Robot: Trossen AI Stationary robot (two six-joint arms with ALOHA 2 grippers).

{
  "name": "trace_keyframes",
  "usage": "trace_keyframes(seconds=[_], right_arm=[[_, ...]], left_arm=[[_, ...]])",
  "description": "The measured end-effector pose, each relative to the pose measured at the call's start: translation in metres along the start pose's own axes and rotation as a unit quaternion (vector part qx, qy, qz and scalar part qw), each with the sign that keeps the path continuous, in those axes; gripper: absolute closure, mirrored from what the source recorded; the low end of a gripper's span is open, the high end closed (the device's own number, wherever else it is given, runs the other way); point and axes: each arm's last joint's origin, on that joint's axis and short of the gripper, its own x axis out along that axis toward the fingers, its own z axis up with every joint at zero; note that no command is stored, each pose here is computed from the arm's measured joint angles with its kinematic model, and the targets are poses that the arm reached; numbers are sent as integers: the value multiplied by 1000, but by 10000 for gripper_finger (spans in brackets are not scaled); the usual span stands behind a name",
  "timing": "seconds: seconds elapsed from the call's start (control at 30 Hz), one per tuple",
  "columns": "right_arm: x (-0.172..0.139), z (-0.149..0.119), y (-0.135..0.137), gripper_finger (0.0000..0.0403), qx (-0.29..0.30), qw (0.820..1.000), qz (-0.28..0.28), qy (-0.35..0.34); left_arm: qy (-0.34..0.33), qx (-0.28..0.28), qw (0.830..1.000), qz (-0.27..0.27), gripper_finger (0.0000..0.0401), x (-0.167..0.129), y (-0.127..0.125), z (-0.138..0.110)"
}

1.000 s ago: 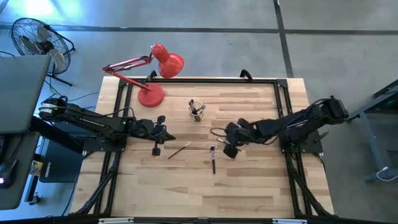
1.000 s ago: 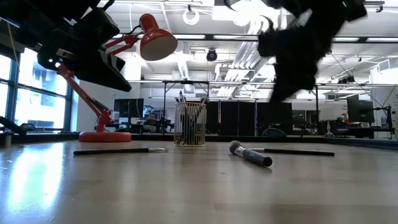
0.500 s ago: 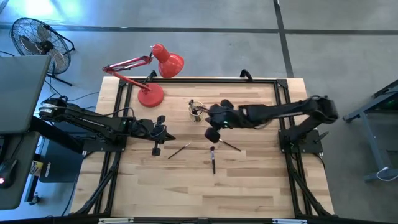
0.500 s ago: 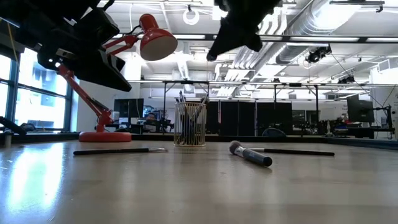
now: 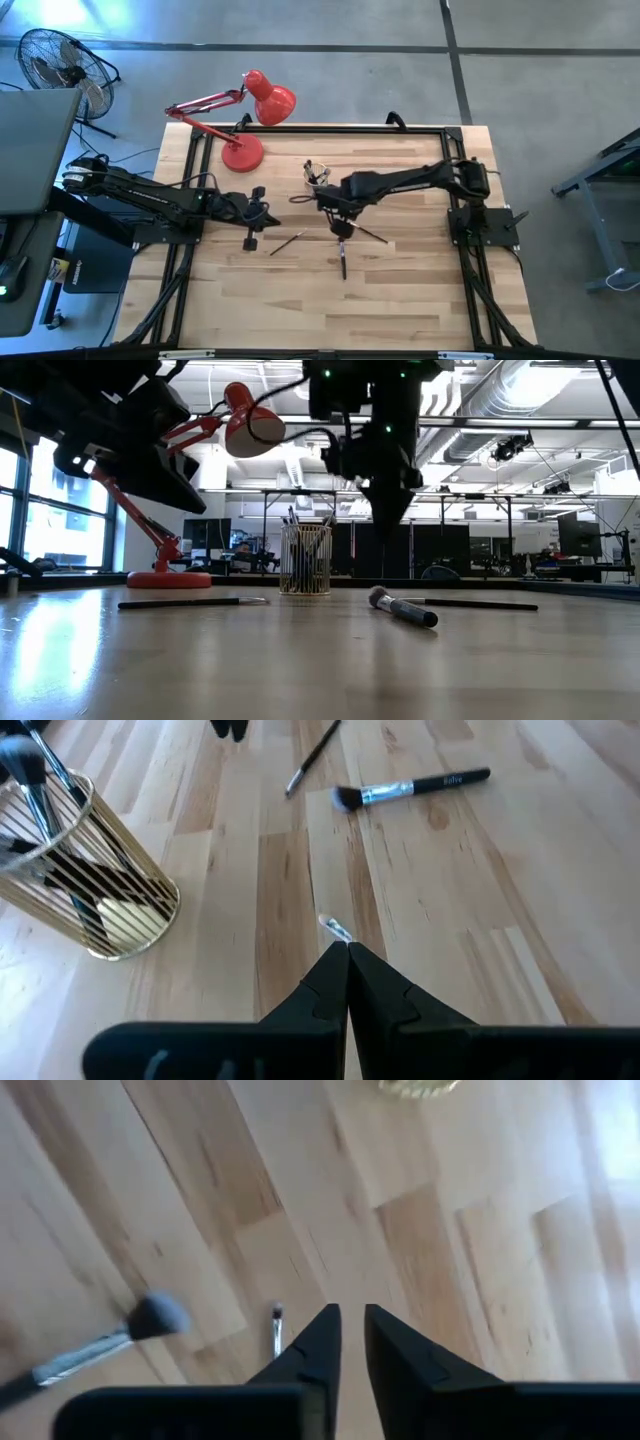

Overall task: Put items in baskets/containers
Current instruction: Put the black eyeshadow brush into the gold pen holder

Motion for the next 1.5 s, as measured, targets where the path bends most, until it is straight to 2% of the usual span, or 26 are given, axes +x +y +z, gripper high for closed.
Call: trace_keyframes(seconds=[0.2,0.37,0.8,0.97,1.17,1.27,1.5], right_arm=[[22,-13,3,310,-3,999,24,25],[40,-20,6,287,4,998,59,25],[66,-33,5,285,4,999,45,-3],[71,-38,3,305,10,998,55,6],[76,-41,3,390,27,998,63,2],[77,-38,5,390,51,996,71,-11],[63,-35,5,400,53,996,63,-42]], left_arm=[[10,0,1000,-1,400,0,0,-2],[10,-2,1000,-1,400,0,0,-2],[10,-9,1000,0,400,0,0,-2],[9,-9,1000,0,400,0,0,-2],[9,-9,1000,0,400,0,0,-2],[9,-11,1000,0,400,0,0,-2],[9,-26,1000,0,400,0,0,-2]])
